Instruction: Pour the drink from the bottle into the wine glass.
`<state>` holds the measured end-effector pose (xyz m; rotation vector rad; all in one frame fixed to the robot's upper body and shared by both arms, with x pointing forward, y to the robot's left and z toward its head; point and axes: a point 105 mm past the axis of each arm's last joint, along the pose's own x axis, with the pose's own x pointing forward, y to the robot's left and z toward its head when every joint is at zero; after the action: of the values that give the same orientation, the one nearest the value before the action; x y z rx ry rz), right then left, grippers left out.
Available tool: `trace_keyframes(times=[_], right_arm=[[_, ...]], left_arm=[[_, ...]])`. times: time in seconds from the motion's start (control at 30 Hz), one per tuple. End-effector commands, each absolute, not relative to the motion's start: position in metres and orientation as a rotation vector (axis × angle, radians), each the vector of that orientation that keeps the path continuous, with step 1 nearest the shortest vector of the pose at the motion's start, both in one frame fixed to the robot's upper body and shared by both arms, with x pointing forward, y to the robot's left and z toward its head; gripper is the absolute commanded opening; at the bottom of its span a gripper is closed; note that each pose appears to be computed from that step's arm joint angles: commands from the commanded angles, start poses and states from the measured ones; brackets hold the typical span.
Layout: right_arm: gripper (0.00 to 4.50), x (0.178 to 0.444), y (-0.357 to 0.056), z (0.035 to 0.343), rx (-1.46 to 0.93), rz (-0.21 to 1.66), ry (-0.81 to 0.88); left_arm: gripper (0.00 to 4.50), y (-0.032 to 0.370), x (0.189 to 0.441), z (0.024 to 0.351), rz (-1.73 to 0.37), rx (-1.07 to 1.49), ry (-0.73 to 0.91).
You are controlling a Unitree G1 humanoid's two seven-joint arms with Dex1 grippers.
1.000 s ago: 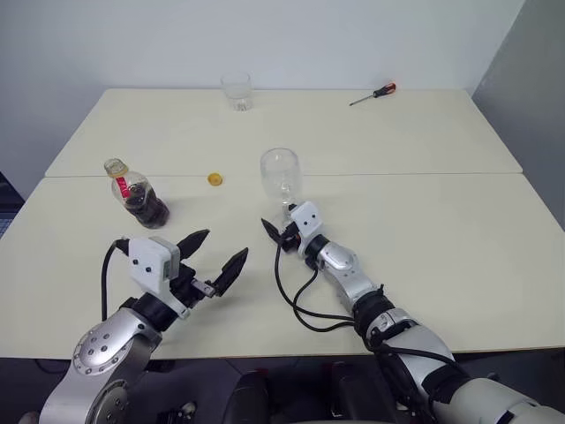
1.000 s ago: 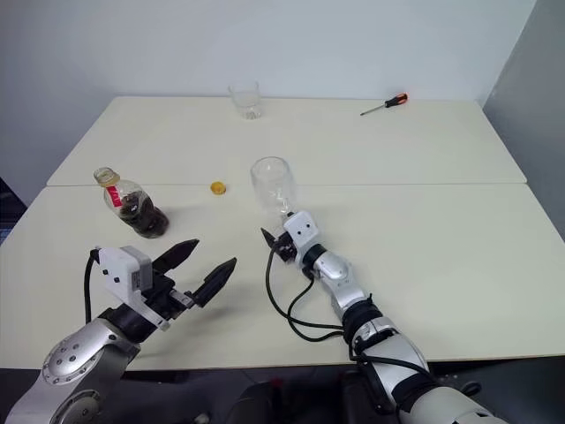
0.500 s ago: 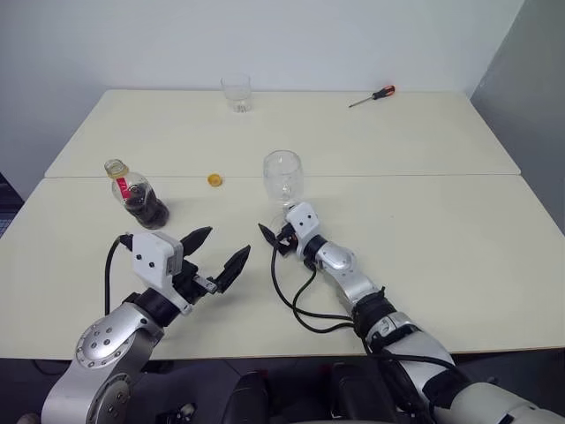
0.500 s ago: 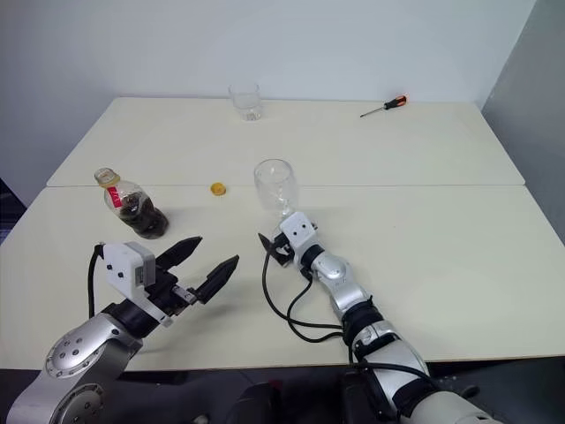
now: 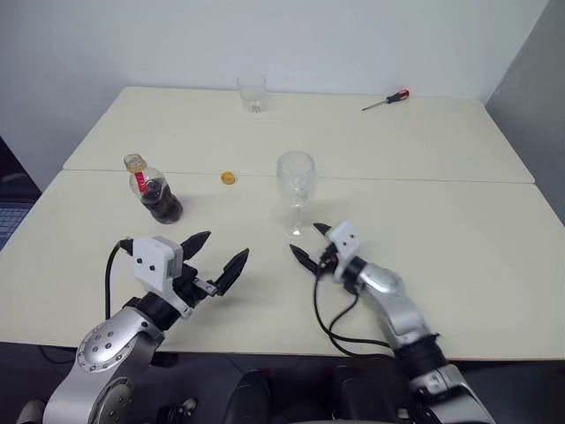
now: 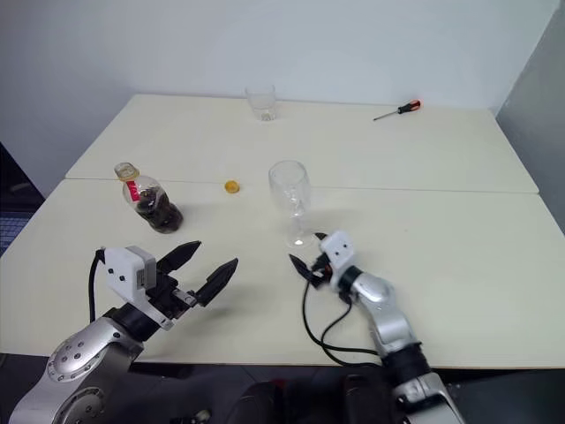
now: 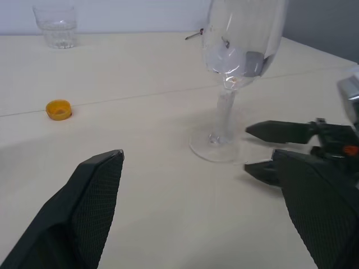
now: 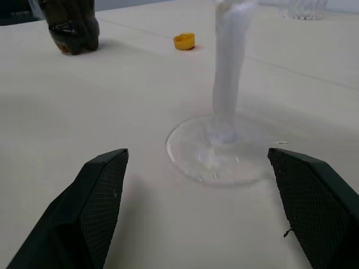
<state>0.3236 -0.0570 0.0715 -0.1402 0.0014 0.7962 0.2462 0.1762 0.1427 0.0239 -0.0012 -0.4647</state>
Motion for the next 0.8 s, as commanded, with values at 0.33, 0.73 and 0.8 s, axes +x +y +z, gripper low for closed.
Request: trace_keyframes(times=[0.33, 0.73, 0.8], right_arm=[[4.24, 0.244, -0.093, 0.163, -0.060, 0.959, -0.084], [4.24, 0.219, -0.091, 0.186, -0.044, 0.991, -0.089], [4.24, 0.219, -0.090, 0.188, -0.031, 0.987, -0.090]], left_arm=[[4.50, 0.221, 0.270, 0.118, -0.104, 0.092, -0.005], [4.50, 0.262, 0.294, 0.121, 0.168, 0.206, -0.059], [4.50, 0.266, 0.298, 0.126, 0.179, 0.225, -0.077]])
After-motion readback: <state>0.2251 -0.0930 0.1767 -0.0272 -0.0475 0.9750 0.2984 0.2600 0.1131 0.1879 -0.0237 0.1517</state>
